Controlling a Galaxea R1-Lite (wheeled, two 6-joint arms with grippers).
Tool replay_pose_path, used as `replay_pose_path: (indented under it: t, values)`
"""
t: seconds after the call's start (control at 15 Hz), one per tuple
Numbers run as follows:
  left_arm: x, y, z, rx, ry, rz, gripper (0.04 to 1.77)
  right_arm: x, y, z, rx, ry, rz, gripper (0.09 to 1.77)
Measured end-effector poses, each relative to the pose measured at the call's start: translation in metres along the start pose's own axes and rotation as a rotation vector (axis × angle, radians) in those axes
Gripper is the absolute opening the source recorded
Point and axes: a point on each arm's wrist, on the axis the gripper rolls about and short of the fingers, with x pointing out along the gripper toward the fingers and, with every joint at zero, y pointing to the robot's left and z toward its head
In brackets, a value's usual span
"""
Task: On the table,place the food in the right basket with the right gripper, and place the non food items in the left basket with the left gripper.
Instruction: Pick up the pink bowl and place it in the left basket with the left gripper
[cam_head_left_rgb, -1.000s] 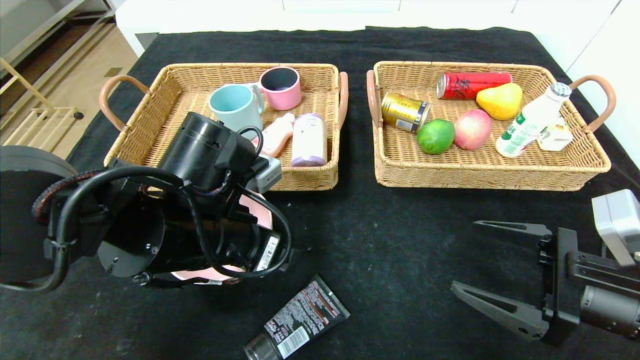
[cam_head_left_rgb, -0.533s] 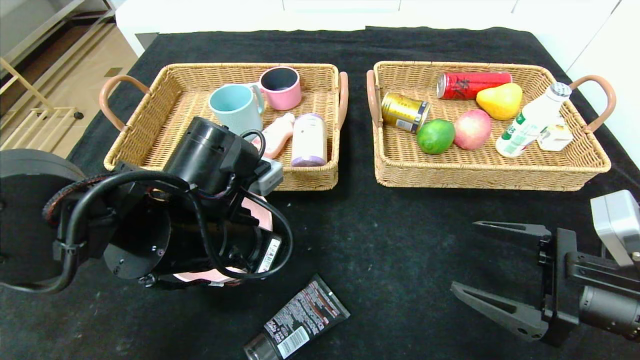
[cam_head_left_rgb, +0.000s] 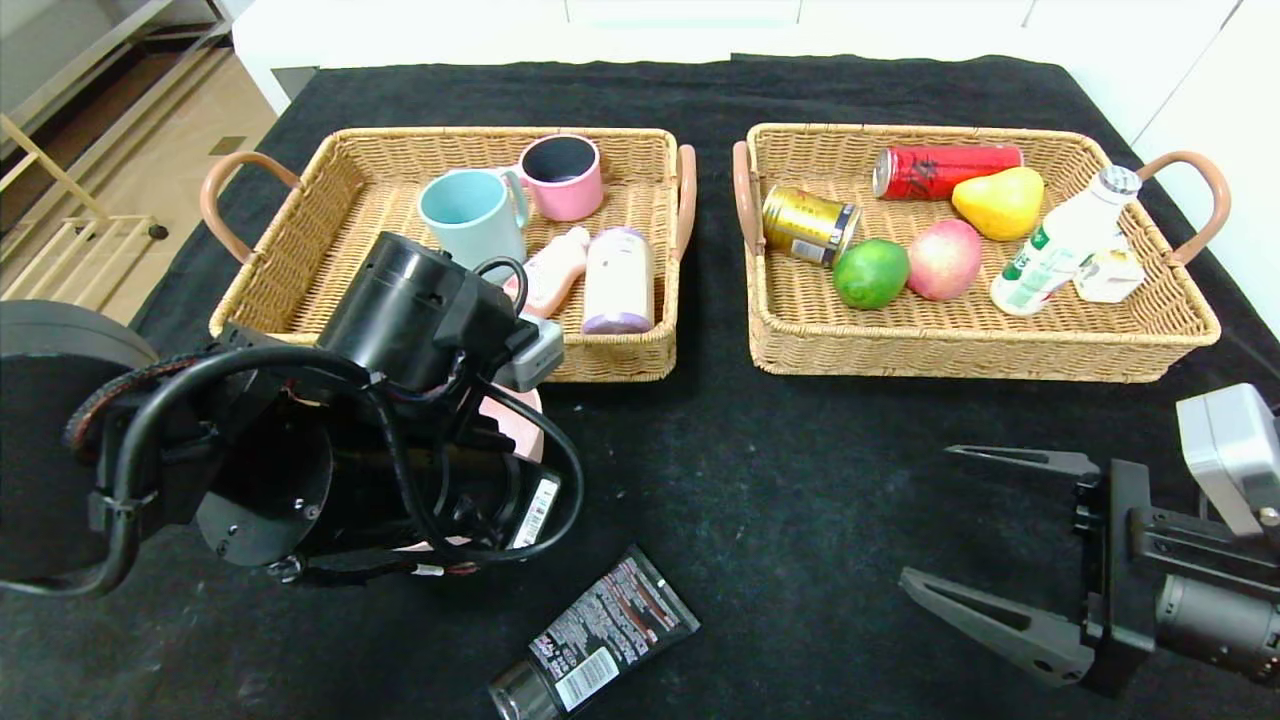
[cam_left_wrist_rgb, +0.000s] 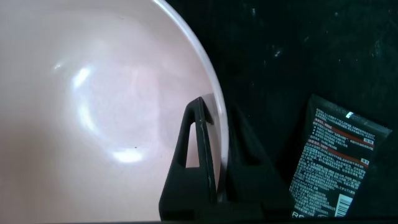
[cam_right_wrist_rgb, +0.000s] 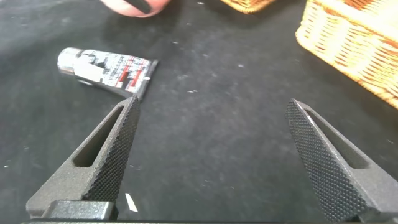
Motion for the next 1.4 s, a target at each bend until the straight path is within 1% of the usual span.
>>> replay_pose_path:
  t: [0.47,0.73,0.93,1.13,1.27,1.4]
  values:
    - [-0.002,-0.002,-0.001,0.005,0.005,-0.017,0.21,0.0,0.0,0.0,0.003,0.001,0.0,1.71]
    - [-0.017,0.001,-0.003,0.004,-0.017,-0.028,0.21,0.0,0.0,0.0,0.006,0.002,0.001,1.71]
    - [-0.039,0.008,-0.006,-0.011,-0.067,-0.034,0.17,0.0,0.001,0.0,0.01,0.003,0.005,1.71]
    - [-0.069,0.02,-0.007,-0.04,-0.147,-0.023,0.17,0.001,0.001,-0.001,0.01,0.003,0.007,1.71]
    - [-0.085,0.033,-0.008,-0.074,-0.195,0.0,0.17,0.001,0.002,-0.001,0.01,0.004,0.009,1.71]
    - [-0.098,0.046,-0.008,-0.108,-0.237,0.036,0.17,0.001,0.002,-0.001,0.01,0.005,0.01,1.71]
